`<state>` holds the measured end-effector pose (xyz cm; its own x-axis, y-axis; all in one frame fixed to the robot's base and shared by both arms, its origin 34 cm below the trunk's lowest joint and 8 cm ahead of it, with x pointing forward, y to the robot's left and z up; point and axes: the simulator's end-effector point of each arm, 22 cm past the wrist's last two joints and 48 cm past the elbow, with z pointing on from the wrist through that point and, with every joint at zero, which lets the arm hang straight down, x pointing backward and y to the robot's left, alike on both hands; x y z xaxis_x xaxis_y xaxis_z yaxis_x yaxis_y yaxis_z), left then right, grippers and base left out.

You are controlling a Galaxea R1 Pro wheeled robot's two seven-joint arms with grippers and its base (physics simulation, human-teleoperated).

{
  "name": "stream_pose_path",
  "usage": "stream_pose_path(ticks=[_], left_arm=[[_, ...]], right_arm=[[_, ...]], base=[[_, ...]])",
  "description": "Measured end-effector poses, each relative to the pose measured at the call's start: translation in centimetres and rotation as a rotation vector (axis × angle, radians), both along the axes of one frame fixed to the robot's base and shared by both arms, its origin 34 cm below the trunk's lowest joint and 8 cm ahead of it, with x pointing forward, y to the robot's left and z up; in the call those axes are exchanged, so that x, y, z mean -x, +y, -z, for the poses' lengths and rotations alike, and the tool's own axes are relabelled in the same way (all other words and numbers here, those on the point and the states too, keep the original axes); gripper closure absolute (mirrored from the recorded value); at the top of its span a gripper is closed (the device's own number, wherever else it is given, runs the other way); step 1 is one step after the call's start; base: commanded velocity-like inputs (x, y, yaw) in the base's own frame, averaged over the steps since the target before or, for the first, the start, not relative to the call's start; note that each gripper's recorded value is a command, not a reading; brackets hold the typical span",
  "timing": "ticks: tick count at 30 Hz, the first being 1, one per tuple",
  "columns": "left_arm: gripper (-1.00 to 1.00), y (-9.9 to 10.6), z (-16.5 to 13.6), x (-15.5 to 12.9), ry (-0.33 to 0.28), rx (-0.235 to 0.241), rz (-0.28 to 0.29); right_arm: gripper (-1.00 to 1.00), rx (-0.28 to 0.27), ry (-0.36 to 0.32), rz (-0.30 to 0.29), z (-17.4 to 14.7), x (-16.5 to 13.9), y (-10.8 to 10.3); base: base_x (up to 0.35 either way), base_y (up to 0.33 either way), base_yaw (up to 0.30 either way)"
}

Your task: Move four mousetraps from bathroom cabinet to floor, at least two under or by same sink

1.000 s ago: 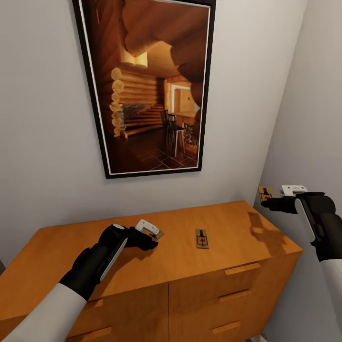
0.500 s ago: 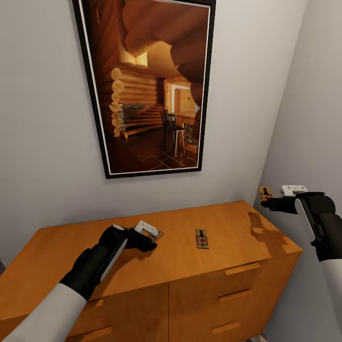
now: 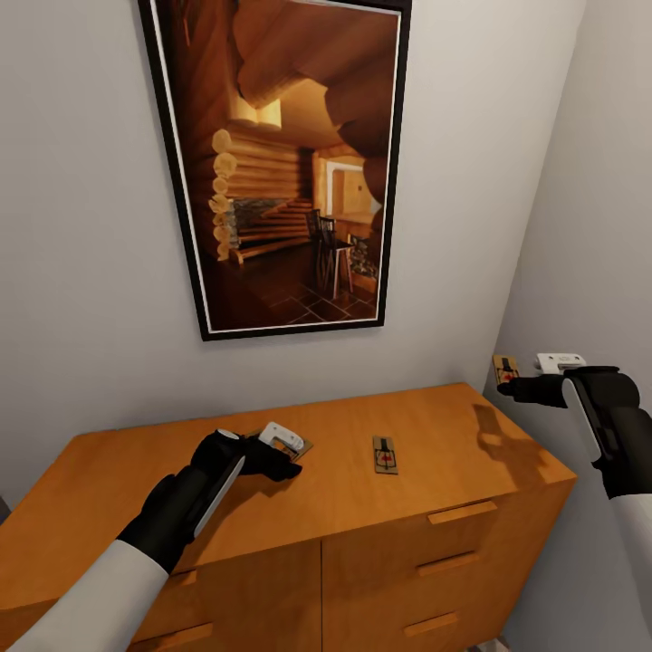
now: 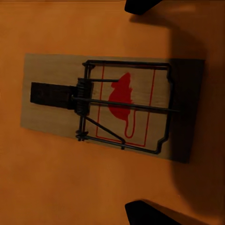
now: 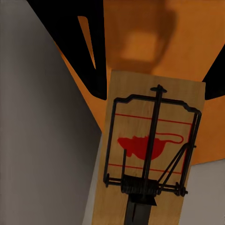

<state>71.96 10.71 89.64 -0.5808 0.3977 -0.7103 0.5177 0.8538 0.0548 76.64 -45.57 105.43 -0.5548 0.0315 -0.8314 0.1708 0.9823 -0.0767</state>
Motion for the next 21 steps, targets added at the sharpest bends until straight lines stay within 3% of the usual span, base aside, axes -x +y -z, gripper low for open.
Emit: stream_pose_path(ticks=[7,8,11,21], left_arm=[[-1.0,-0.03,0.01,0.01,0.001,0.001,0.001],[1.0,-0.03,0.01,0.01,0.001,0.001,0.001],[1.0,-0.33,0.1,0.22,0.012,0.016,0.004],[1.0,0.02,-0.03,-0.04,-0.003,-0.003,0.0]], right_arm=[[1.0,0.0,0.0,0.0,-0.01,0.01,-0.01],[1.0,0.0,0.0,0.0,-0.01,0.01,-0.01],[1.0,0.0,0.0,0.0,0.0,0.01,-0.02],[1.0,-0.002,-0.001,0.001,-0.02,0.01,-0.02]], base=[[0.0,0.0,0.0],[0.0,0.0,0.0],[0.0,0.0,0.0],[0.0,0.0,0.0]])
